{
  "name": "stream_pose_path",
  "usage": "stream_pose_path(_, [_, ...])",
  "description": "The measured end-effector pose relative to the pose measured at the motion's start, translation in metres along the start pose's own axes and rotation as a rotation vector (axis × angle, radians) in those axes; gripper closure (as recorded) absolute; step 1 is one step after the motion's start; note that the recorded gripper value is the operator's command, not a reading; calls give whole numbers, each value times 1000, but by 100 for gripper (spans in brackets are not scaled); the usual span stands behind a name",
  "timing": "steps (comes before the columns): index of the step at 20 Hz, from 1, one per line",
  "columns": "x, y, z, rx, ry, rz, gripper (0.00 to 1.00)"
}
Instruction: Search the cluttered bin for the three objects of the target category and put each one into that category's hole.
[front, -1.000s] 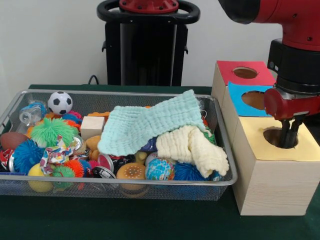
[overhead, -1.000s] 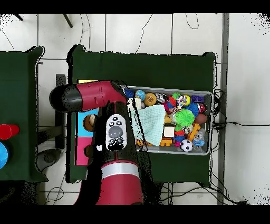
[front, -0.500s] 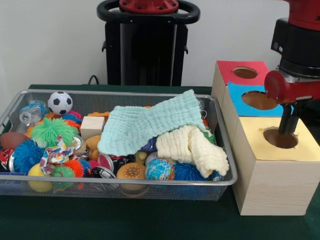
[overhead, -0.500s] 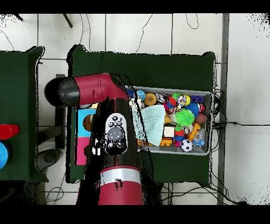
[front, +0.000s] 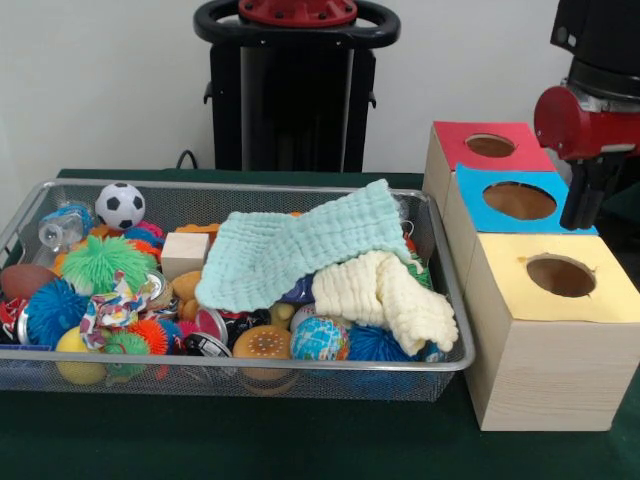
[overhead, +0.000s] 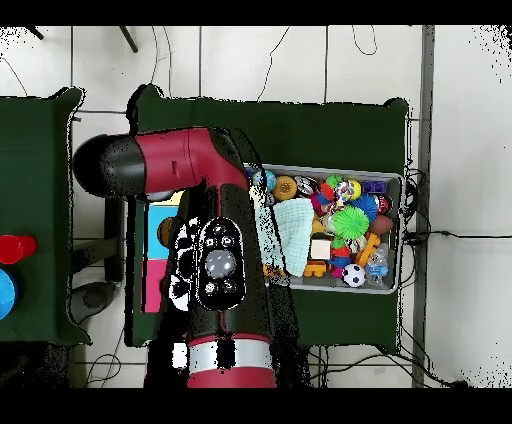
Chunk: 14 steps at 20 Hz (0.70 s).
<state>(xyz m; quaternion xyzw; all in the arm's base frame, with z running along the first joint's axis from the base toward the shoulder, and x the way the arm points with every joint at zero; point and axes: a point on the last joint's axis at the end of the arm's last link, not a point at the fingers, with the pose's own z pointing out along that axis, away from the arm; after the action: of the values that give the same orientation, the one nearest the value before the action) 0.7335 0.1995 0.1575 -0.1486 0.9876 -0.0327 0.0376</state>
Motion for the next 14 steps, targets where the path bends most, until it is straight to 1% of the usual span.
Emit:
stream_pose_path(3, [-2, -8, -11, 6, -7, 7, 100])
stream_pose_path(8, [-2, -25, -19, 20, -19, 20, 100])
stream_pose_path(11, [0, -48, -18, 31, -18, 42, 100])
stream_pose_path(13, [1, -58, -17, 35, -16, 52, 100])
stream_pose_path(14, [4, -75, -15, 44, -12, 66, 100])
